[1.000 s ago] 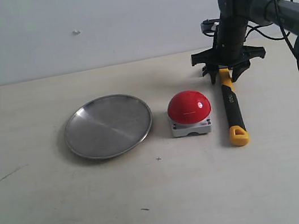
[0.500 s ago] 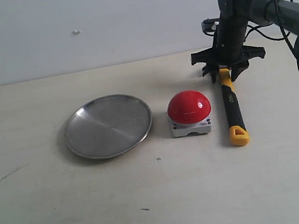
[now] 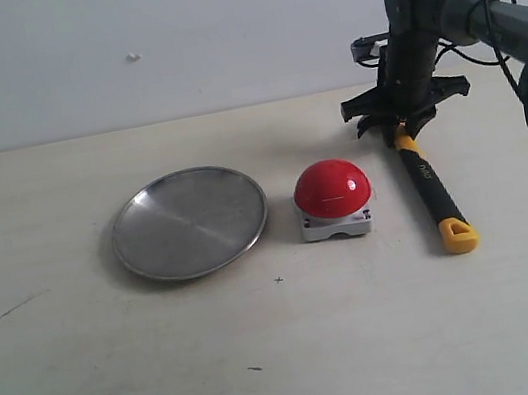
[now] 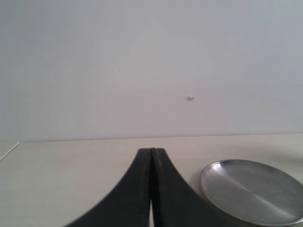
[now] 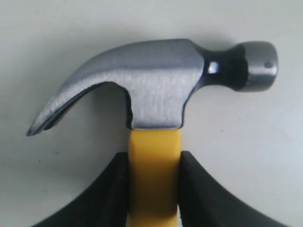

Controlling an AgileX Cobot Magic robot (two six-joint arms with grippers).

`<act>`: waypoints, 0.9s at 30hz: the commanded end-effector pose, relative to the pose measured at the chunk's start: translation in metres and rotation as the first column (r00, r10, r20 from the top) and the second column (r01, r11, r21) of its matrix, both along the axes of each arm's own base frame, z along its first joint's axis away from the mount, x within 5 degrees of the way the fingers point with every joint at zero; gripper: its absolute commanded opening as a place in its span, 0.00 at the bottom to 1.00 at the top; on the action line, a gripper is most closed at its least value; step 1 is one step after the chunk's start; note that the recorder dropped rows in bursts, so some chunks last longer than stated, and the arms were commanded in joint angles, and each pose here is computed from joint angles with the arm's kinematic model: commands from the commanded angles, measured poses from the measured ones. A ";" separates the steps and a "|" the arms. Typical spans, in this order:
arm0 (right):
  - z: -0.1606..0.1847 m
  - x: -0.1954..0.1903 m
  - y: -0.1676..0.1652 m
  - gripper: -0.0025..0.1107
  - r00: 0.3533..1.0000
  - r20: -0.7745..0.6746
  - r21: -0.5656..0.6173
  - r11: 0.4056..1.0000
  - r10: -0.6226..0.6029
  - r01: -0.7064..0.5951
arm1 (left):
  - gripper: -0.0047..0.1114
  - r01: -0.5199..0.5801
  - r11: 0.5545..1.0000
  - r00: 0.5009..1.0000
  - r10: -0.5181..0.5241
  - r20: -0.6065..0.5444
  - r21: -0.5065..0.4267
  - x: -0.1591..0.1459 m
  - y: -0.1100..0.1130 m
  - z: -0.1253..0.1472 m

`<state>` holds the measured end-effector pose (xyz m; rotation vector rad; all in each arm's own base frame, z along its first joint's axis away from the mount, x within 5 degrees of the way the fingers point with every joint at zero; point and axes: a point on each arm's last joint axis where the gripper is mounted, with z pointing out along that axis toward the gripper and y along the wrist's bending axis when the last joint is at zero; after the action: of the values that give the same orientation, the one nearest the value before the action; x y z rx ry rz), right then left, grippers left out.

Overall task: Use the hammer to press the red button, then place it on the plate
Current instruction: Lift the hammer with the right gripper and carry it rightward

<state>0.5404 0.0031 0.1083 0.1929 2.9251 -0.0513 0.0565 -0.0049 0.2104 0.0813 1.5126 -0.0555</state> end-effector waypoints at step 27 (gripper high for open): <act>0.109 -0.128 0.011 0.02 0.992 0.120 0.125 0.991 0.036 -0.051 | 0.04 -0.001 1.000 1.000 0.001 0.009 -0.004 0.000 0.000 0.001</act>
<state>0.4329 0.0094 0.2012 0.1494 2.8899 0.0762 0.0565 -0.0049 0.2104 0.0813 1.5126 -0.0555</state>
